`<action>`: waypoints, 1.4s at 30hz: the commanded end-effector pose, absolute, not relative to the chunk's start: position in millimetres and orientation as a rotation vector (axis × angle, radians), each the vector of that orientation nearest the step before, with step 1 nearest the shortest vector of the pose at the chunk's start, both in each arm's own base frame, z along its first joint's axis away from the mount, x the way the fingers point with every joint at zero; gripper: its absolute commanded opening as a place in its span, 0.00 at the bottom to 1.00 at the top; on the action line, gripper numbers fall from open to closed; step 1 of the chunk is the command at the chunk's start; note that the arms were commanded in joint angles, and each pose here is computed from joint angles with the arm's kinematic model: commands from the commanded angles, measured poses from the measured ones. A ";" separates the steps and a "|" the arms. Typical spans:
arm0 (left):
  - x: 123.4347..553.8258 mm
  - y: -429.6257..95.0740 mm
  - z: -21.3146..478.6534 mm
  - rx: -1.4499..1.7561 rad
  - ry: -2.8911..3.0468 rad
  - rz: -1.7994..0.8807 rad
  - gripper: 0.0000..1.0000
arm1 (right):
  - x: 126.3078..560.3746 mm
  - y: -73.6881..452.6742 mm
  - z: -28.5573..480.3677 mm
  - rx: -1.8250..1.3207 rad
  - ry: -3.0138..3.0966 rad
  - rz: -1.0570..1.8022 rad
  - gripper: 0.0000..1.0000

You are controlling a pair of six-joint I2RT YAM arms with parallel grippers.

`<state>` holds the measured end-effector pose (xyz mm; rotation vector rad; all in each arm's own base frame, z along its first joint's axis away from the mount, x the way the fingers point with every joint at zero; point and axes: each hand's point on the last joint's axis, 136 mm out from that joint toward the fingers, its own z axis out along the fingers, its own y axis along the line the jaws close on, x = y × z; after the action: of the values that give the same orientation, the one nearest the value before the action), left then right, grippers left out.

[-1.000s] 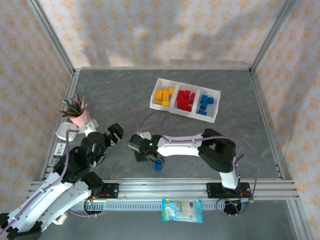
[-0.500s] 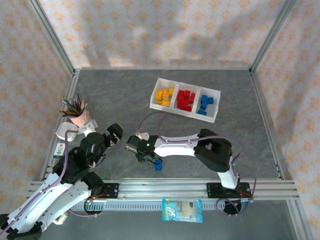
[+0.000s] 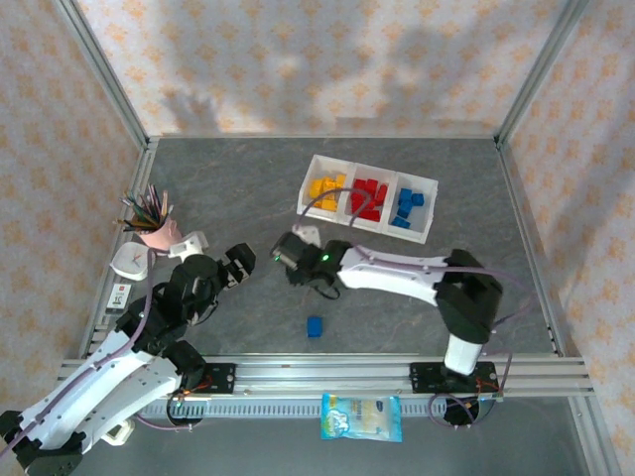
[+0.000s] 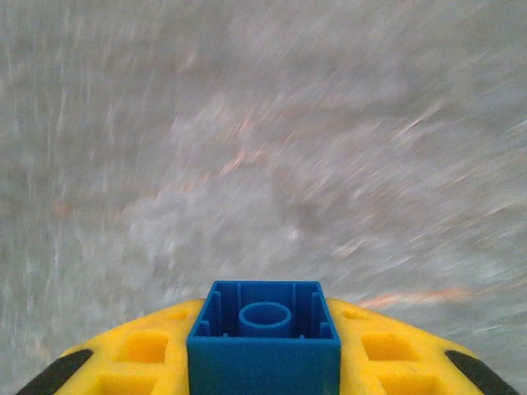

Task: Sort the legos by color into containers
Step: Place the lego in the container.

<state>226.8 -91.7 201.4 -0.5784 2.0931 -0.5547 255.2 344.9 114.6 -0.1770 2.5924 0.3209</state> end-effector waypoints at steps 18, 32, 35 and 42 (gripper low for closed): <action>295.5 -207.1 238.4 -0.174 2.064 -0.796 0.99 | 420.1 81.2 147.2 0.489 2.368 -0.014 0.34; 314.3 -238.9 233.6 -0.099 2.098 -0.792 0.99 | 457.7 33.8 113.8 0.576 2.383 -0.186 0.45; 315.4 -239.4 233.3 -0.096 2.098 -0.787 0.99 | 458.1 33.5 114.8 0.569 2.385 -0.194 0.54; 315.3 -233.2 237.9 -0.112 2.086 -0.763 0.99 | 447.2 56.2 133.4 0.492 2.398 -0.111 0.62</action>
<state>311.6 -231.9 215.5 -0.1297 2.1461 -0.7605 453.5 46.1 109.0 0.5390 2.4191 -0.1334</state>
